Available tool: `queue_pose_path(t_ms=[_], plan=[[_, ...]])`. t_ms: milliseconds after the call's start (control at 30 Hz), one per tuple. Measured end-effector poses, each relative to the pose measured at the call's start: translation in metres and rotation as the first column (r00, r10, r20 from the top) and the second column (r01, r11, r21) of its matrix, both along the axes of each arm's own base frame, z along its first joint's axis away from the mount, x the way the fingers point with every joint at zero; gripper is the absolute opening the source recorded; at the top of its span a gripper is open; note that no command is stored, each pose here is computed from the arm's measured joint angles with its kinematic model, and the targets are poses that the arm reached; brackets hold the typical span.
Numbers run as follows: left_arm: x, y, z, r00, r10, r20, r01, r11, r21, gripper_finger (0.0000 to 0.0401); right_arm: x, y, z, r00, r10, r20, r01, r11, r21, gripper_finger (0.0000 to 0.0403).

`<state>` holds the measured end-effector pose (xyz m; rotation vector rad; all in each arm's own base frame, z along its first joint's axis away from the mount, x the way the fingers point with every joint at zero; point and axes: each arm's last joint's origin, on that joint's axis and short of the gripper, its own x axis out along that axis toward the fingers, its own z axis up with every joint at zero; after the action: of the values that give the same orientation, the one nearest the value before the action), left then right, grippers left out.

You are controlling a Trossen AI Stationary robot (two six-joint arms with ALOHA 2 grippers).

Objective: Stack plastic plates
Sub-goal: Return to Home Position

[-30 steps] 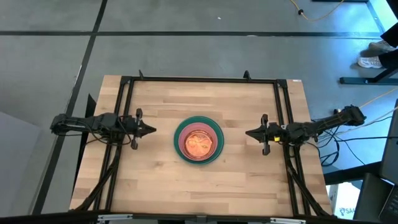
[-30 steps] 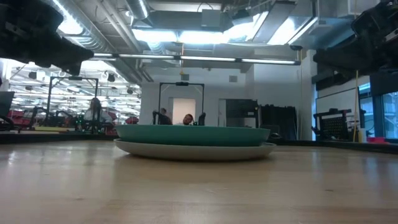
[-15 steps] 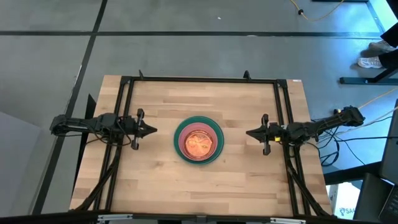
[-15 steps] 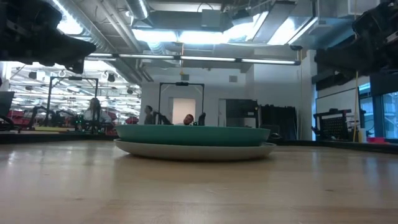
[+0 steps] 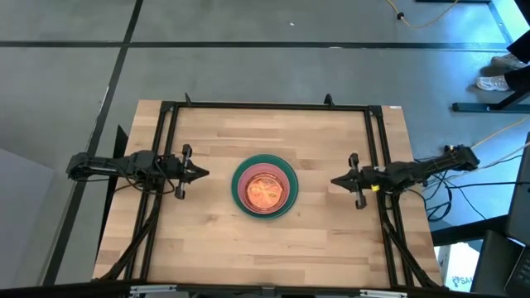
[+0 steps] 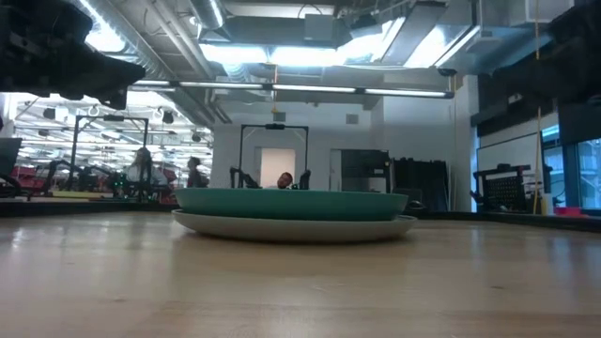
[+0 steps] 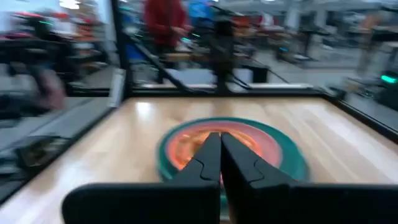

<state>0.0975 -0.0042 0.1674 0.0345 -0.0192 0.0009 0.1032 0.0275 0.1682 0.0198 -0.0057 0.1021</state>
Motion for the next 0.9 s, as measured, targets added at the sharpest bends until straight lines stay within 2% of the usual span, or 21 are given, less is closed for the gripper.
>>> queue_pose_path(t_ms=[133, 300, 467, 700, 900], plan=[[0.0, 0.0, 0.0, 1.0, 0.0, 0.0, 0.0, 1.0, 0.0, 0.0011, -0.005, -0.002, 0.003, 0.996, 0.078, 0.047, -0.078, 0.997, -0.002, 0.0001], [0.0, 0.0, 0.0, 1.0, 0.0, 0.0, 0.0, 1.0, -0.001, 0.0011, -0.007, -0.012, 0.001, 0.999, 0.013, 0.031, -0.012, 1.0, -0.015, 0.0001], [0.0, 0.0, 0.0, 1.0, 0.0, 0.001, 0.0, 1.0, -0.001, 0.0011, -0.006, -0.017, 0.001, 0.996, 0.083, 0.022, -0.084, 0.996, 0.033, 0.0001], [0.0, 0.0, 0.0, 1.0, 0.0, 0.001, 0.0, 1.0, -0.002, 0.0011, -0.004, -0.025, -0.001, 0.994, -0.105, -0.007, 0.105, 0.993, 0.053, 0.0001], [0.0, 0.0, 0.0, 1.0, 0.0, 0.001, 0.0, 1.0, -0.002, 0.0011, -0.004, -0.025, -0.001, 0.992, -0.125, -0.005, 0.125, 0.991, 0.057, 0.0001]])
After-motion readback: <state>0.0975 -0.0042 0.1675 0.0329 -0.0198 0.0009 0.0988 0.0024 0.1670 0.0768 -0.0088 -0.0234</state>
